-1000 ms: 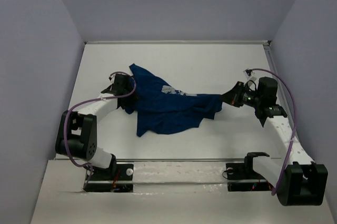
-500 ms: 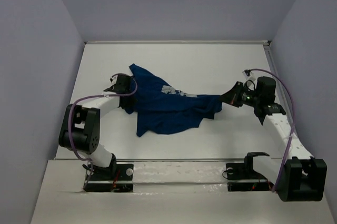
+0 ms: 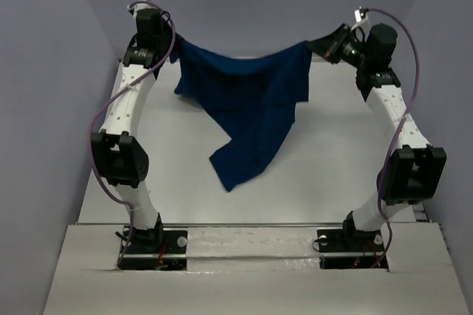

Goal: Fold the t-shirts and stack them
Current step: Flatten out the tshirt

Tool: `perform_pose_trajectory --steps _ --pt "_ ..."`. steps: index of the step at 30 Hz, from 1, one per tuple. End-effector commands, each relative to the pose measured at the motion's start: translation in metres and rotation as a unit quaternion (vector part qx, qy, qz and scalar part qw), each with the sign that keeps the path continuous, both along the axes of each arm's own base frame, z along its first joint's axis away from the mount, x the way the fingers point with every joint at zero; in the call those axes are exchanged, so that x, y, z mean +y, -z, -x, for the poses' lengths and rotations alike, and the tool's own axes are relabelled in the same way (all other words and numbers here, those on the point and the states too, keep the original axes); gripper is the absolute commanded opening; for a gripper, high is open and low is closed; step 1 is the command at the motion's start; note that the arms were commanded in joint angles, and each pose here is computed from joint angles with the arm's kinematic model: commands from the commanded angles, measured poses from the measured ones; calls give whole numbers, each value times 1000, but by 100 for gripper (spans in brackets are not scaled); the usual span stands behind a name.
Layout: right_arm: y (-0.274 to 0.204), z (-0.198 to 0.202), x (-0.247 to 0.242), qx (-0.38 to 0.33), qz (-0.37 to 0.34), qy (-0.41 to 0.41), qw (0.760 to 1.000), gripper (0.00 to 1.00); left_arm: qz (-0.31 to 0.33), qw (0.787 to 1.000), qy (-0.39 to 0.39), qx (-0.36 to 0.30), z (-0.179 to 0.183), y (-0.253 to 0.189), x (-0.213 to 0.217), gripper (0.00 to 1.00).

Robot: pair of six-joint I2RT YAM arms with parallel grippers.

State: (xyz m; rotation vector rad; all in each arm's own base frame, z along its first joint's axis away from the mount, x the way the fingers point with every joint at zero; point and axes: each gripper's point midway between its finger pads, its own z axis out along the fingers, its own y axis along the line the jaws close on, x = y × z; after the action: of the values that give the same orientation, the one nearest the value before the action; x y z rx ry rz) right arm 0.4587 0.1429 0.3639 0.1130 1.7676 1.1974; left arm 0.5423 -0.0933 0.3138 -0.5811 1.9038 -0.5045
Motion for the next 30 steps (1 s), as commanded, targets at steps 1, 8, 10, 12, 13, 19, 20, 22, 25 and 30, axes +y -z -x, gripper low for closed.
perform_pose_trajectory --steps 1,8,10,12,13,19,20,22,25,30 --pt "-155 20 2 -166 -35 2 986 0 44 992 -6 -122 9 -134 17 0" --pt "-135 77 3 -160 -16 -7 987 0 38 983 -15 -180 42 -167 44 0" --pt "-92 83 1 -122 -14 3 992 0 19 987 -8 -157 48 -129 47 0" --pt "-18 89 -3 -41 -5 19 999 0 2 991 -6 -132 57 -100 49 0" --pt "9 91 -7 -12 2 34 999 0 -11 996 -2 -90 60 -56 50 0" --pt "173 135 -22 185 7 94 978 0 -103 994 -6 35 112 65 71 81" --pt "191 142 -25 209 17 102 973 2 -118 992 -23 48 117 74 80 97" --pt "224 147 -31 250 32 121 960 36 -127 988 -34 81 135 99 86 99" --pt "245 151 -40 287 67 134 946 66 -112 985 -39 125 156 137 85 99" --pt "238 152 -45 268 92 138 949 70 -92 976 -73 183 190 187 93 99"
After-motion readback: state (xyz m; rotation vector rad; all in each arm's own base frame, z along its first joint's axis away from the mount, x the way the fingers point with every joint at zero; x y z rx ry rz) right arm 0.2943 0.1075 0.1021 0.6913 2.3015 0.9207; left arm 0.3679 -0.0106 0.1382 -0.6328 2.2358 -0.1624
